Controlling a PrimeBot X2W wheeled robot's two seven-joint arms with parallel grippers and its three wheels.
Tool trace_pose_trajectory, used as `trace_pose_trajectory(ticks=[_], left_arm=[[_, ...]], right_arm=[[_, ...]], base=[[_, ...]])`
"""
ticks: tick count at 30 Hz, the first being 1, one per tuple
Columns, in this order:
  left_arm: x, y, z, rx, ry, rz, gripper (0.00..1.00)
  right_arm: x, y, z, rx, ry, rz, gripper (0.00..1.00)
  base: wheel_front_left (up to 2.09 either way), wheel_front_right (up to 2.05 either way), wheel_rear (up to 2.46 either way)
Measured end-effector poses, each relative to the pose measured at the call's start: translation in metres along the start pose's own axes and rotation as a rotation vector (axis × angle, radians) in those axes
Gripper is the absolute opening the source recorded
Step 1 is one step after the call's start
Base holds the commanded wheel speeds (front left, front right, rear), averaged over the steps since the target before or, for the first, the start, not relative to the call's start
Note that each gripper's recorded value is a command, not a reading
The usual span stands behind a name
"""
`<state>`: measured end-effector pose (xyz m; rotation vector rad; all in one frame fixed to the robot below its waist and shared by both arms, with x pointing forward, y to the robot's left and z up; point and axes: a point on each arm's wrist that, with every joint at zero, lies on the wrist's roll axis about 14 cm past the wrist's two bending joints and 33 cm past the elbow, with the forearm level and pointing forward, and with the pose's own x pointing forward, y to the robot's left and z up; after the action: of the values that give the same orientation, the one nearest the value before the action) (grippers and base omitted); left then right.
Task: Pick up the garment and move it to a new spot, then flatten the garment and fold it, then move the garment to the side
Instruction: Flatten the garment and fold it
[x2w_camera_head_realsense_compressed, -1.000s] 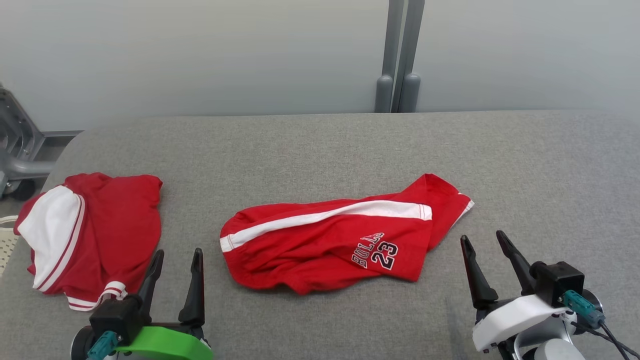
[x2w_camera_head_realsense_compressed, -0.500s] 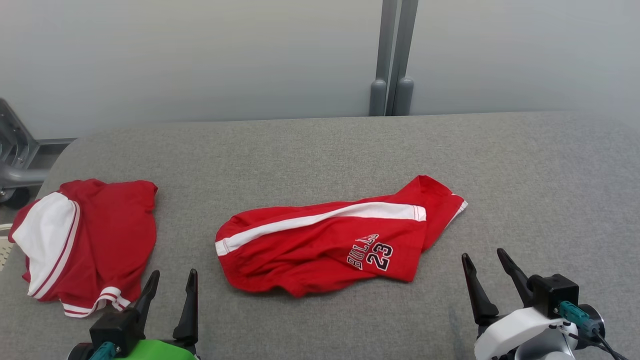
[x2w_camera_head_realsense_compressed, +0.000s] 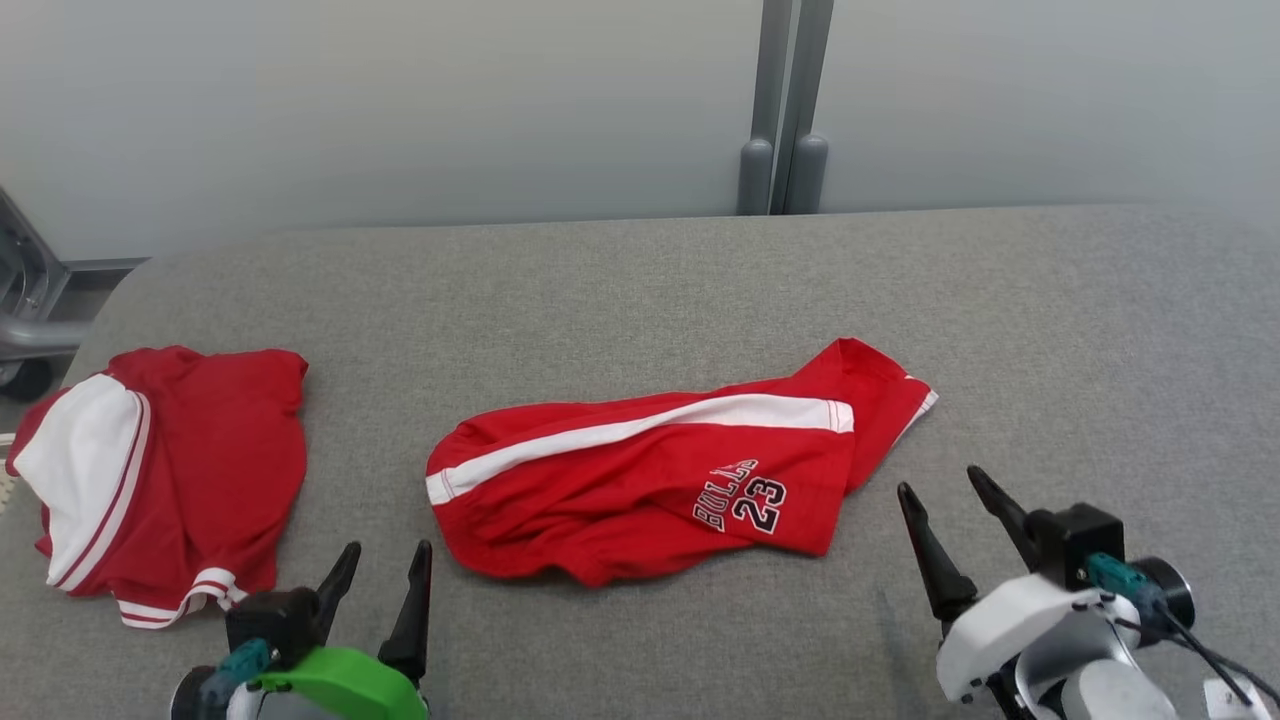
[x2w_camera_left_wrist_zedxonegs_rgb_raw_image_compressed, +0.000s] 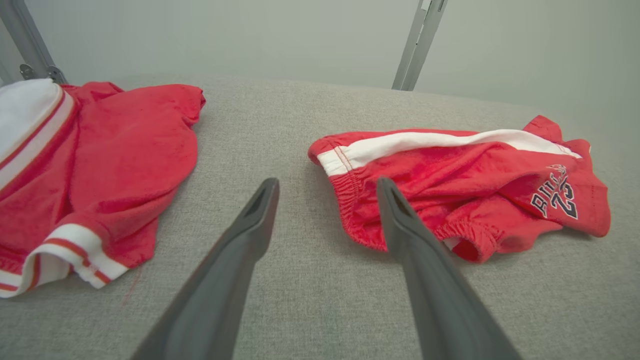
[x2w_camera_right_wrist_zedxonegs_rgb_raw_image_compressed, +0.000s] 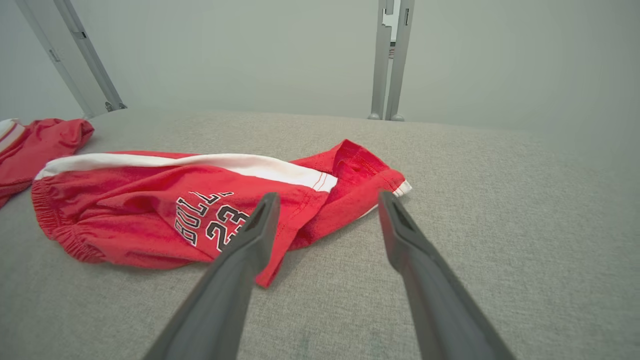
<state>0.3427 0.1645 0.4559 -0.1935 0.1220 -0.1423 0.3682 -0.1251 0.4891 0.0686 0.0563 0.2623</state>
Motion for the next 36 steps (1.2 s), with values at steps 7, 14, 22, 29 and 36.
trace_pose_trajectory(ticks=[7,14,22,29,36], left_arm=[[0.028,-0.004,-0.014,-0.066,0.198,-0.024,1.0],[0.062,0.004,-0.02,-0.137,0.392,0.015,1.0],[0.084,0.0,-0.035,-0.235,0.532,0.028,1.0],[0.078,-0.004,-0.037,-0.255,0.569,0.02,1.0],[0.073,-0.006,-0.039,-0.263,0.583,0.027,0.0]], right_arm=[[0.037,-0.005,0.018,-0.15,0.12,0.075,1.0],[0.077,-0.012,0.021,-0.194,0.296,0.124,1.0],[0.112,-0.002,0.0,-0.225,0.379,0.21,1.0],[0.116,-0.005,-0.012,-0.221,0.401,0.219,1.0],[0.118,-0.005,-0.019,-0.203,0.414,0.216,1.0]], base=[[0.0,0.0,0.0],[0.0,0.0,0.0],[0.0,0.0,0.0],[0.0,0.0,0.0],[0.0,0.0,0.0]])
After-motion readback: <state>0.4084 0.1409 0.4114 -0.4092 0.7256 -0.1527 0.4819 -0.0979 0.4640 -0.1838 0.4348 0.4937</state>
